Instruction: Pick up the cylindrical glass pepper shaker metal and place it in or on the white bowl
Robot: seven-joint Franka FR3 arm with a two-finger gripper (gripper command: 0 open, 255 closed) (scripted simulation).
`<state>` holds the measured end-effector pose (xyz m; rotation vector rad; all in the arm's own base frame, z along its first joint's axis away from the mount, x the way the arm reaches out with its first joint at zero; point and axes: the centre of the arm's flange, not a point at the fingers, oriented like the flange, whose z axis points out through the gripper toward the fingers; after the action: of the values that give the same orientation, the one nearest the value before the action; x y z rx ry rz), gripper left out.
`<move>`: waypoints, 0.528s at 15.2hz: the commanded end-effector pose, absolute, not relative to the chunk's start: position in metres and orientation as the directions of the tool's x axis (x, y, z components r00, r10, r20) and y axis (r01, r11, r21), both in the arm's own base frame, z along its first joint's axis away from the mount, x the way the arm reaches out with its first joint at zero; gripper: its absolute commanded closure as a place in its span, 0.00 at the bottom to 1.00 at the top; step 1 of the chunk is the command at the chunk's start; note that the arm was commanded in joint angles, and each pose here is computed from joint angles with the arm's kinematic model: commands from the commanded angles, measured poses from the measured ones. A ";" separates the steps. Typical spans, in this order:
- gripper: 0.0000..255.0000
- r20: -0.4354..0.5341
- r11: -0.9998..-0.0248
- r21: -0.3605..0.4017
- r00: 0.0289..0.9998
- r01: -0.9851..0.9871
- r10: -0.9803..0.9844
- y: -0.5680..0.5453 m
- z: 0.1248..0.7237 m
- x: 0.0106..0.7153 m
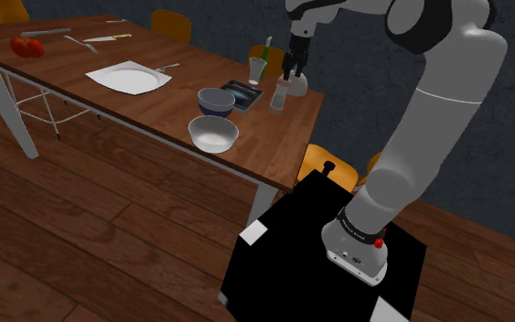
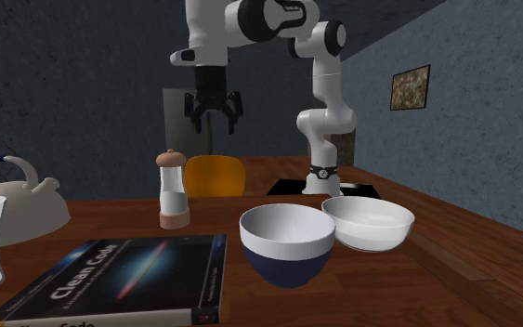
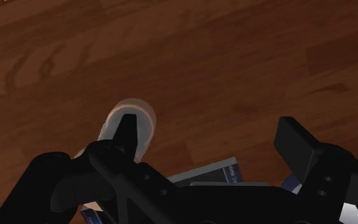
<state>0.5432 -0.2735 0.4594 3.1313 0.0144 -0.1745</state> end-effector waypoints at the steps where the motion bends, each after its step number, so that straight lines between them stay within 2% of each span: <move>1: 0.00 -0.106 -1.000 0.004 0.994 0.021 0.020 -0.292 0.454 0.562; 8: 0.00 -0.090 -0.998 -0.001 0.994 0.055 0.055 -0.351 0.436 0.627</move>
<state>0.6166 -0.3427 0.4414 3.1352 0.0758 -0.1452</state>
